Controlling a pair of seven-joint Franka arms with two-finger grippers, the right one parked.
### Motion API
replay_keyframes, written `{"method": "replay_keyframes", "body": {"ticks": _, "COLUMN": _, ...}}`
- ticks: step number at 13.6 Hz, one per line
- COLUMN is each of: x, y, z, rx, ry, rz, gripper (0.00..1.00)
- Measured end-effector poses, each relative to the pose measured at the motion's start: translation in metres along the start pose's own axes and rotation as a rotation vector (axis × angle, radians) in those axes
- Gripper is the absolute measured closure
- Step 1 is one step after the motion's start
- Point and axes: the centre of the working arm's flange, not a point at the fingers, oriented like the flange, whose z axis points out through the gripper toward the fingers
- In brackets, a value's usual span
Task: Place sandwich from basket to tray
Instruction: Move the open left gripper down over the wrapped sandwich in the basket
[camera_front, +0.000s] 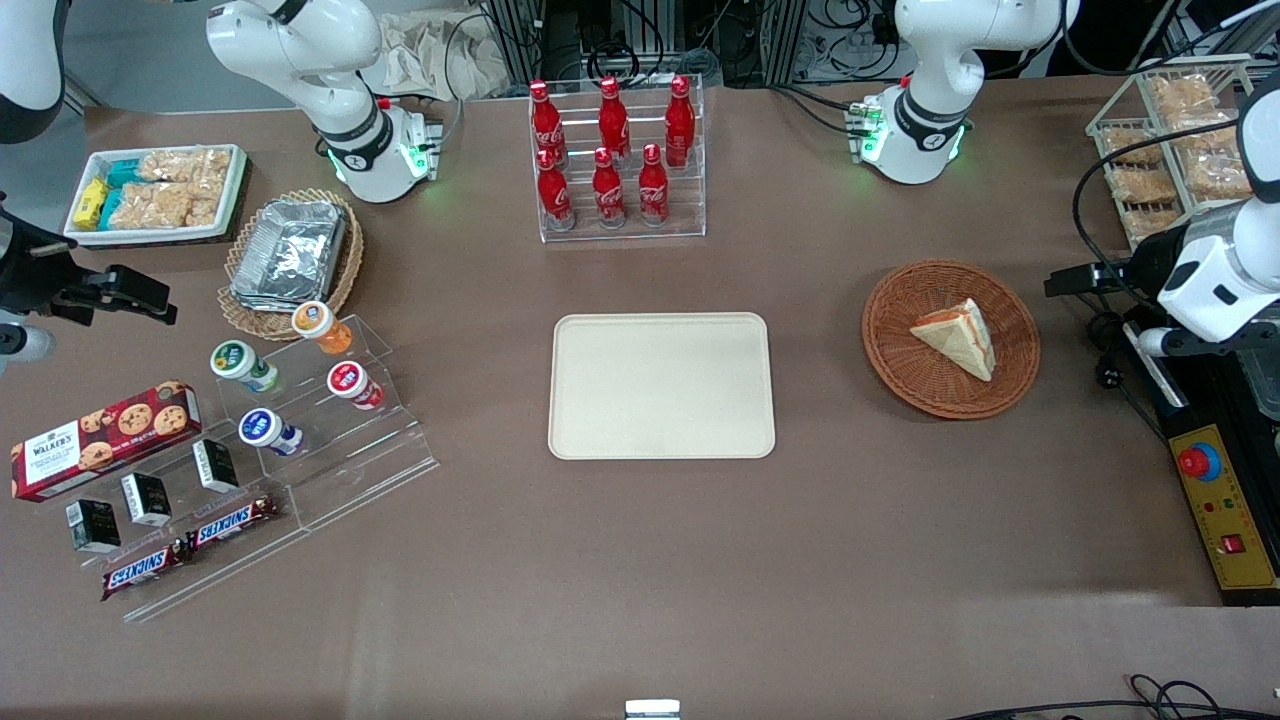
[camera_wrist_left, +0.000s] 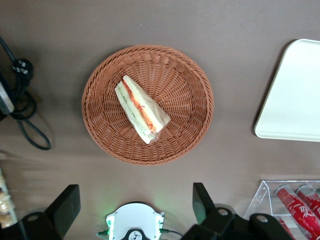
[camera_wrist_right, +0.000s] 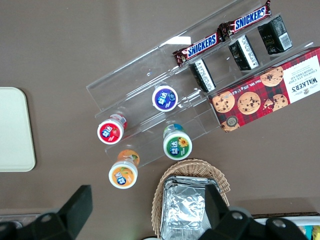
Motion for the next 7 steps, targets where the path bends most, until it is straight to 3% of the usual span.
{"method": "replay_keyframes", "body": {"ticks": 4, "x": -0.003, "y": -0.010, "z": 0.071, "rx": -0.051, "ry": 0.047, "rz": -0.100, "gripper": 0.00}}
{"method": "replay_keyframes", "body": {"ticks": 7, "x": -0.007, "y": -0.013, "z": 0.109, "rx": -0.100, "ry": 0.030, "rz": -0.164, "gripper": 0.00}}
